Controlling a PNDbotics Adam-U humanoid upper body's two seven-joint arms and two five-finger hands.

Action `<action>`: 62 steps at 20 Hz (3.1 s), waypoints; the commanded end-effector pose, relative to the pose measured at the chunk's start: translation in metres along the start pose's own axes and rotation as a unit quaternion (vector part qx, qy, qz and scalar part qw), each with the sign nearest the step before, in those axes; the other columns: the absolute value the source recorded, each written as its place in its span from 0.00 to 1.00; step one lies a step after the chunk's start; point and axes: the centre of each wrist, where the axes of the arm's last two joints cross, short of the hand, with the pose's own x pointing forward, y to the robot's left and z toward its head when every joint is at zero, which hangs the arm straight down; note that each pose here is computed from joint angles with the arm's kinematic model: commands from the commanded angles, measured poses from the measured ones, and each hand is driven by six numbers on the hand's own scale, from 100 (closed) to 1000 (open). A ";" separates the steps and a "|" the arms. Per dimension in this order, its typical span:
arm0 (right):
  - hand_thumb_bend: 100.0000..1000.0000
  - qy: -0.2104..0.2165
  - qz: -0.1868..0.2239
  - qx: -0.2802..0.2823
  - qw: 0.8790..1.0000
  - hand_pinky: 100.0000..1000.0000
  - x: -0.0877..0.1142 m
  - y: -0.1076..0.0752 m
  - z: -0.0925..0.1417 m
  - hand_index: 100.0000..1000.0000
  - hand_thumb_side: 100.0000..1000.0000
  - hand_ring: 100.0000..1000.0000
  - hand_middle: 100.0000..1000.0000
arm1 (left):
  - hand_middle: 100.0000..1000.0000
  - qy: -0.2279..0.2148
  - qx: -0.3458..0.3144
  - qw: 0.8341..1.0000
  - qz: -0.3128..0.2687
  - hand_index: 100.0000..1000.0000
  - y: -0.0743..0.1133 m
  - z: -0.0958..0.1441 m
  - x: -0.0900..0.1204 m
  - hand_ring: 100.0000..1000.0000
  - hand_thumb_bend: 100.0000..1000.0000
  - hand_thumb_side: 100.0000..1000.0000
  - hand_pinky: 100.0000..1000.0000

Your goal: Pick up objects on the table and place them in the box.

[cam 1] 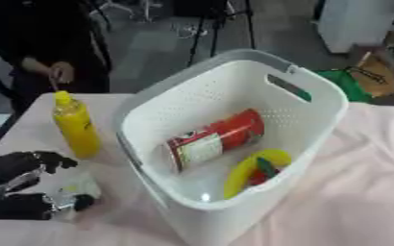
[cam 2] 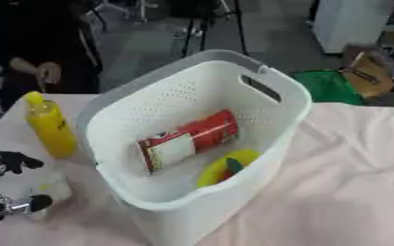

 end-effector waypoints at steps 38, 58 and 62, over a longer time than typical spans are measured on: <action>0.00 -0.023 -0.014 -0.007 1.000 0.70 0.006 -0.002 -0.001 0.71 0.83 0.50 0.50 | 0.89 0.148 -0.018 0.989 -0.011 0.98 0.010 -0.004 -0.012 0.89 0.68 0.91 0.79; 0.00 -0.023 -0.021 -0.007 0.999 0.70 0.007 0.000 0.000 0.71 0.81 0.50 0.50 | 0.89 0.131 -0.074 0.988 0.022 0.98 -0.004 -0.032 -0.046 0.89 0.74 0.84 0.81; 0.00 -0.024 -0.023 -0.006 0.999 0.70 0.007 0.000 0.000 0.71 0.81 0.50 0.50 | 0.89 0.133 -0.074 0.988 0.014 0.97 -0.007 -0.038 -0.049 0.89 0.73 0.84 0.79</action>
